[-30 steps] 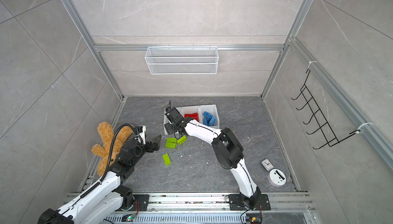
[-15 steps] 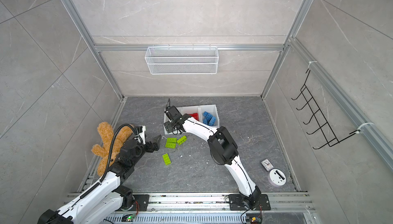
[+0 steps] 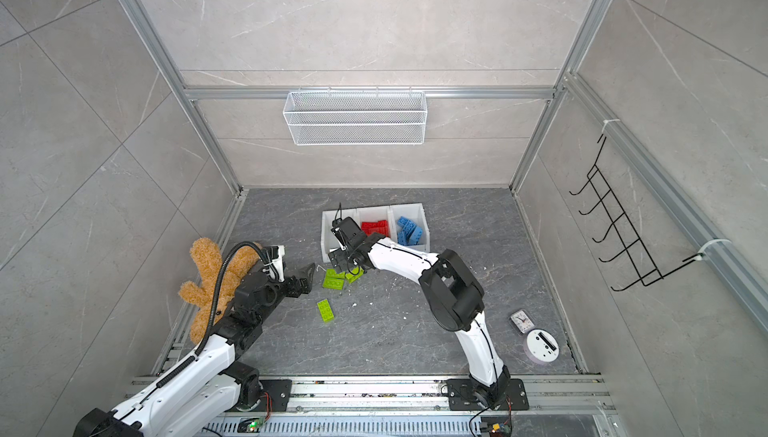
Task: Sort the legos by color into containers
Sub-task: 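Return the right gripper to the green pile and grasp another long brick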
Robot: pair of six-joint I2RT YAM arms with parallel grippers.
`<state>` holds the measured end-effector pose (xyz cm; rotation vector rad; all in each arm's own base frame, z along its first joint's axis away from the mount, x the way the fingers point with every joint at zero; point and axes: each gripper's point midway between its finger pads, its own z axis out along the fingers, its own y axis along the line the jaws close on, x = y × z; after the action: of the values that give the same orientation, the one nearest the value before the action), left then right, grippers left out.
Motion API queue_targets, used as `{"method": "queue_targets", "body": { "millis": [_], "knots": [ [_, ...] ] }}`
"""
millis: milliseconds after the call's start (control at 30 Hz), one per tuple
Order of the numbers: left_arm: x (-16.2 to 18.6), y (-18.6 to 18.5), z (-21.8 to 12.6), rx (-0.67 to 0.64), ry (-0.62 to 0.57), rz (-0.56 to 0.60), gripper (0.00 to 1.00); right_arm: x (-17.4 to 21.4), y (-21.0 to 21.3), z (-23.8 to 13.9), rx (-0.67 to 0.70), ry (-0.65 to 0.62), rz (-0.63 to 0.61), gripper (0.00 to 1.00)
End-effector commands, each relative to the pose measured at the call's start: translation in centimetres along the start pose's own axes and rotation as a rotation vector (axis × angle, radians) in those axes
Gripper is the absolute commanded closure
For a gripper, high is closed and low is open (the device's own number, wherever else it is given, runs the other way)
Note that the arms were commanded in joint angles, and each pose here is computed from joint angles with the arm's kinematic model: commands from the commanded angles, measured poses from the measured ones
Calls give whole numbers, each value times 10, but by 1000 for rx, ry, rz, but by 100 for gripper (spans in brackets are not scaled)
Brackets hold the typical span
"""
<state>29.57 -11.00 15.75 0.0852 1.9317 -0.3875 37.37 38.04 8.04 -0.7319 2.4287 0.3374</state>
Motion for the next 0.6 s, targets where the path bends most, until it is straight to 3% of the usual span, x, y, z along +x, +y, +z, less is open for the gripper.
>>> {"method": "queue_targets", "body": {
  "millis": [0, 267, 567],
  "knots": [
    [-10, -3, 0, 12, -35, 3, 0, 1, -3, -18, 5, -55, -14, 16],
    [-8, -2, 1, 10, -30, 4, 0, 30, -7, -11, 10, -11, -33, 14],
    [-9, -2, 1, 8, -29, 5, 0, 34, 1, -2, -20, 14, -62, 13]
  ]
}}
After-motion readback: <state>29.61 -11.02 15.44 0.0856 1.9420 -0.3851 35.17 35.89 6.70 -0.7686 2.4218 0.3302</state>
